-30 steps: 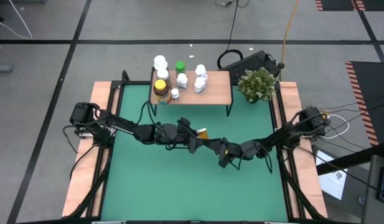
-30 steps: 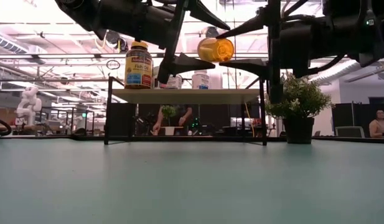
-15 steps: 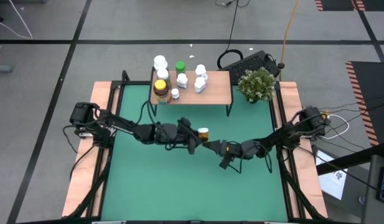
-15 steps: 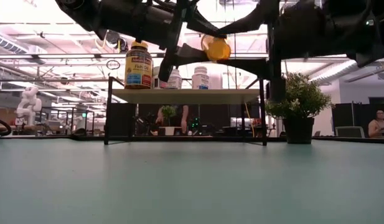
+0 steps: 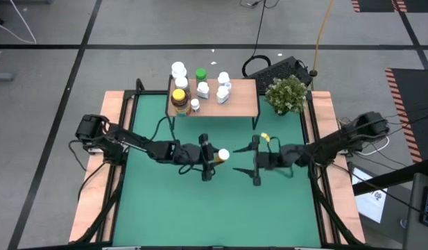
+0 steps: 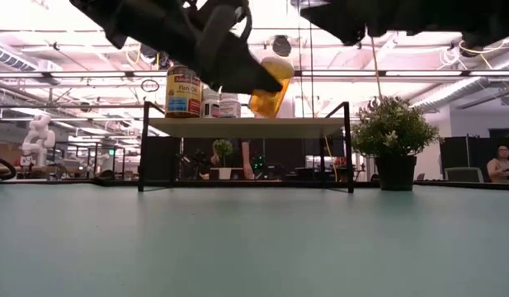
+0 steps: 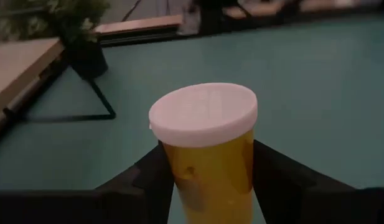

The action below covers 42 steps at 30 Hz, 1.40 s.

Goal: Pick and place medicine bottles onto shelf by color
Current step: Put the orange pill bottle on the shelf

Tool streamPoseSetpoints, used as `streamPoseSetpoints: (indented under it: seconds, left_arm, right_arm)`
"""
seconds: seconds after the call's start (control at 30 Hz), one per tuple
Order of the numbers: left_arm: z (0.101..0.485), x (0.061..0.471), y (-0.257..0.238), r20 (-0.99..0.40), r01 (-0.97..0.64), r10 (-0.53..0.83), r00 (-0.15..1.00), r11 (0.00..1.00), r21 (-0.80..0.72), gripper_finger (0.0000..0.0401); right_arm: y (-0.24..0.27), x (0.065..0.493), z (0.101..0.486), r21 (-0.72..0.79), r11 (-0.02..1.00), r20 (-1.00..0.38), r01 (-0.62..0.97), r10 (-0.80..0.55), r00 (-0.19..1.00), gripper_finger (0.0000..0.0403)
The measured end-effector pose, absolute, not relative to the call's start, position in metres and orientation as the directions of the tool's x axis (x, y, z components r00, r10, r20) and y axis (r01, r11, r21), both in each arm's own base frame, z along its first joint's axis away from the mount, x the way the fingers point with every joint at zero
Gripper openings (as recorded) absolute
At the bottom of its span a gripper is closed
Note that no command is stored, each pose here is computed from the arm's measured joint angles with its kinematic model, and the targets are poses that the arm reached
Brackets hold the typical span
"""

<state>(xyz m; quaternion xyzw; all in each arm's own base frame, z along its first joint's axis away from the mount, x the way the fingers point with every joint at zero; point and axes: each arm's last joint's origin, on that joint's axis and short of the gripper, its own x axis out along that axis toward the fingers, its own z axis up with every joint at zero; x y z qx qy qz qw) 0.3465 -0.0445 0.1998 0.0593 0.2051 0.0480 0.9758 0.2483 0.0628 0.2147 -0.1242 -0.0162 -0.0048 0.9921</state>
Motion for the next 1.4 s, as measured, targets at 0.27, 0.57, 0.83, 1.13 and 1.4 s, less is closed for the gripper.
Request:
streamPoseSetpoints:
  seconds: [0.27, 0.57, 0.83, 1.13, 1.4]
  left_arm:
    - [0.192, 0.346, -0.07, -0.384, -0.007, 0.154, 0.91, 0.934, 0.357, 0.019]
    - [0.194, 0.346, -0.071, -0.361, -0.02, 0.163, 0.918, 0.929, 0.37, 0.0191]
    - [0.193, 0.346, -0.069, -0.366, -0.057, 0.185, 0.912, 0.942, 0.332, 0.0191]
    - [0.193, 0.347, -0.063, -0.365, -0.125, 0.205, 0.908, 0.965, 0.23, 0.02]
    - [0.188, 0.346, -0.05, -0.424, -0.259, 0.265, 0.866, 0.963, 0.072, 0.0278]
  right_arm:
    - [0.034, 0.253, 0.204, -0.034, 0.986, -0.097, -0.162, 0.158, 0.983, 0.0283]
    - [0.033, 0.286, 0.183, -0.108, 0.983, -0.119, -0.15, 0.137, 0.983, 0.0294]
    - [0.033, 0.299, 0.173, -0.172, 0.98, -0.149, -0.099, 0.073, 0.986, 0.0282]
    - [0.033, 0.298, 0.175, -0.18, 0.981, -0.143, -0.079, 0.053, 0.988, 0.0198]
    - [0.027, 0.293, 0.184, -0.241, 0.971, -0.182, -0.015, -0.031, 0.983, 0.02]
